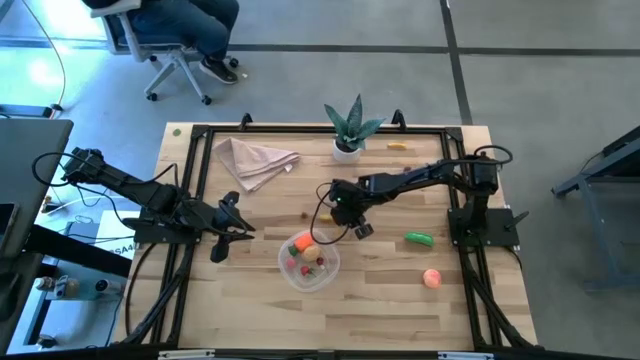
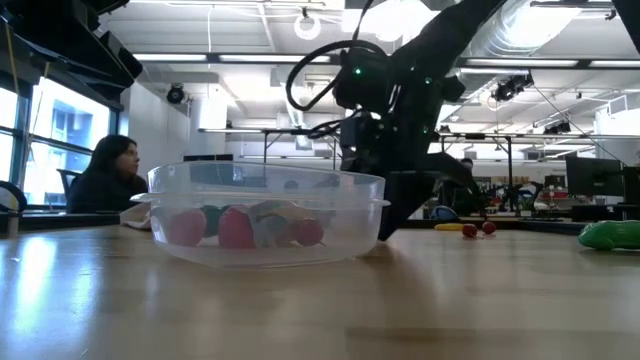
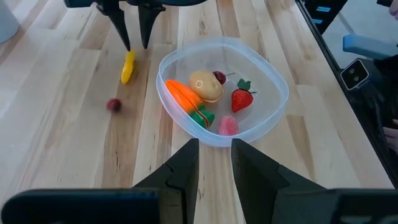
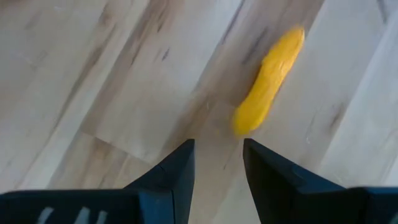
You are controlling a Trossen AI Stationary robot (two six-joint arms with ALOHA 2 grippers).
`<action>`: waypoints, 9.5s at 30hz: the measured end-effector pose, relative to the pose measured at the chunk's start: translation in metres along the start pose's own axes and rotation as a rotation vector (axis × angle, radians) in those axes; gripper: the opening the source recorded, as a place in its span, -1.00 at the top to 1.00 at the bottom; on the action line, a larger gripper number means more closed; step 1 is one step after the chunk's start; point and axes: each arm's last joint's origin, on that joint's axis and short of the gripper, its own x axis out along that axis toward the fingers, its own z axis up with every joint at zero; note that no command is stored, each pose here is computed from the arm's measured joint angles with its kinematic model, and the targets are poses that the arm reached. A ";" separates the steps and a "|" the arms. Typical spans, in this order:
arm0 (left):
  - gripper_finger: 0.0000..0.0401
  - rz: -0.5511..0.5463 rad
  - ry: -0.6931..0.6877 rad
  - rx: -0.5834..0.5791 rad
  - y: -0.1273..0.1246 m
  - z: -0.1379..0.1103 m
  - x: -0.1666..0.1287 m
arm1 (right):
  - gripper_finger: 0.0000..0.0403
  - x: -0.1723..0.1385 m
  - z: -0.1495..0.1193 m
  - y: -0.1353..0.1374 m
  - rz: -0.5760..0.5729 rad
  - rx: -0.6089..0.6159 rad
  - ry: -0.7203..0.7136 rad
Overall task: Pick and placing Produce into tupperware
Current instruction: Put the bottom corn into the transparent container, then put the bottom left cherry into the transparent container
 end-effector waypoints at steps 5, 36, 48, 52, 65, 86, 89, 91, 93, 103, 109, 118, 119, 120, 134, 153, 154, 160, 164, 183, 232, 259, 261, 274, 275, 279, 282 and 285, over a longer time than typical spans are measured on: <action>0.59 0.000 0.000 0.000 0.000 0.000 0.000 | 0.36 0.000 0.000 0.000 -0.005 0.000 -0.001; 0.59 0.000 0.000 0.000 0.000 0.000 0.000 | 0.36 0.002 0.023 -0.030 -0.047 0.278 -0.056; 0.59 0.000 0.000 0.000 0.000 0.000 0.000 | 0.36 0.007 0.018 -0.027 -0.030 0.304 0.005; 0.59 0.000 0.000 0.000 0.000 0.000 0.000 | 0.36 0.007 0.018 -0.027 -0.029 0.298 0.003; 0.59 0.000 0.000 0.000 0.000 0.000 0.000 | 0.36 0.013 0.016 -0.026 -0.003 0.293 0.015; 0.59 0.000 0.000 0.000 0.000 0.000 0.000 | 0.47 0.012 0.019 -0.029 -0.019 0.282 -0.013; 0.59 0.000 0.000 0.000 0.000 0.000 0.000 | 0.53 0.012 0.019 -0.029 -0.018 0.282 -0.013; 0.59 0.000 0.000 0.000 0.000 0.000 0.000 | 0.56 0.012 0.019 -0.029 -0.018 0.283 -0.012; 0.59 0.000 0.000 0.000 0.000 0.000 0.000 | 0.58 0.012 0.019 -0.029 -0.019 0.286 -0.012; 0.59 0.000 0.000 0.000 0.000 0.000 0.000 | 0.60 0.012 0.019 -0.029 -0.034 0.287 -0.003; 0.59 0.000 0.000 0.000 0.000 0.000 0.000 | 0.72 0.012 0.019 -0.029 -0.035 0.287 -0.004; 0.59 0.000 0.000 0.000 0.000 0.000 0.000 | 0.89 0.012 0.019 -0.029 -0.038 0.286 -0.009; 0.59 0.000 0.000 0.000 0.000 0.000 0.000 | 0.89 0.012 0.020 -0.030 -0.039 0.286 -0.011; 0.59 0.000 0.000 0.000 0.000 0.000 0.000 | 0.89 0.012 0.020 -0.030 -0.040 0.285 -0.013; 0.59 0.000 0.000 0.000 0.000 0.000 0.000 | 0.90 -0.029 0.045 -0.045 -0.122 0.315 0.120; 0.59 0.000 0.000 0.000 0.000 0.000 0.000 | 0.90 -0.062 0.143 0.047 0.043 0.089 -0.142; 0.59 0.000 0.000 0.000 0.000 0.000 0.000 | 0.90 -0.063 0.147 0.052 0.044 0.075 -0.160; 0.59 0.000 0.000 0.000 0.000 0.000 0.000 | 0.90 -0.060 0.159 0.070 0.076 0.068 -0.222; 0.59 0.000 0.000 0.000 0.000 0.000 0.000 | 0.90 -0.041 0.155 0.073 0.089 0.091 -0.181; 0.59 0.000 0.000 0.000 0.000 0.000 0.000 | 0.90 0.011 0.144 0.077 0.139 0.152 -0.079; 0.59 0.000 0.000 0.000 0.000 0.000 0.000 | 0.54 -0.071 0.146 0.050 -0.096 0.154 -0.203; 0.59 0.000 0.000 0.000 0.000 0.000 0.000 | 0.54 -0.035 0.073 -0.080 0.216 0.289 -0.310; 0.59 0.000 0.000 0.000 0.000 0.000 0.000 | 0.54 -0.036 0.071 -0.078 0.252 0.286 -0.304; 0.59 0.000 0.000 0.000 0.000 0.000 0.000 | 0.54 -0.015 0.019 -0.055 0.184 0.328 -0.383; 0.59 0.000 0.000 0.000 0.000 0.000 0.000 | 0.54 -0.018 0.019 -0.054 0.149 0.320 -0.399; 0.59 0.000 0.000 0.000 0.000 0.000 0.000 | 0.54 -0.026 0.024 -0.054 0.008 0.250 -0.421; 0.59 0.000 0.000 0.000 0.000 0.000 0.000 | 0.49 -0.024 0.029 -0.053 -0.035 0.195 -0.436; 0.59 0.000 0.000 0.000 0.000 0.000 0.000 | 0.39 -0.020 0.032 -0.054 -0.053 0.170 -0.460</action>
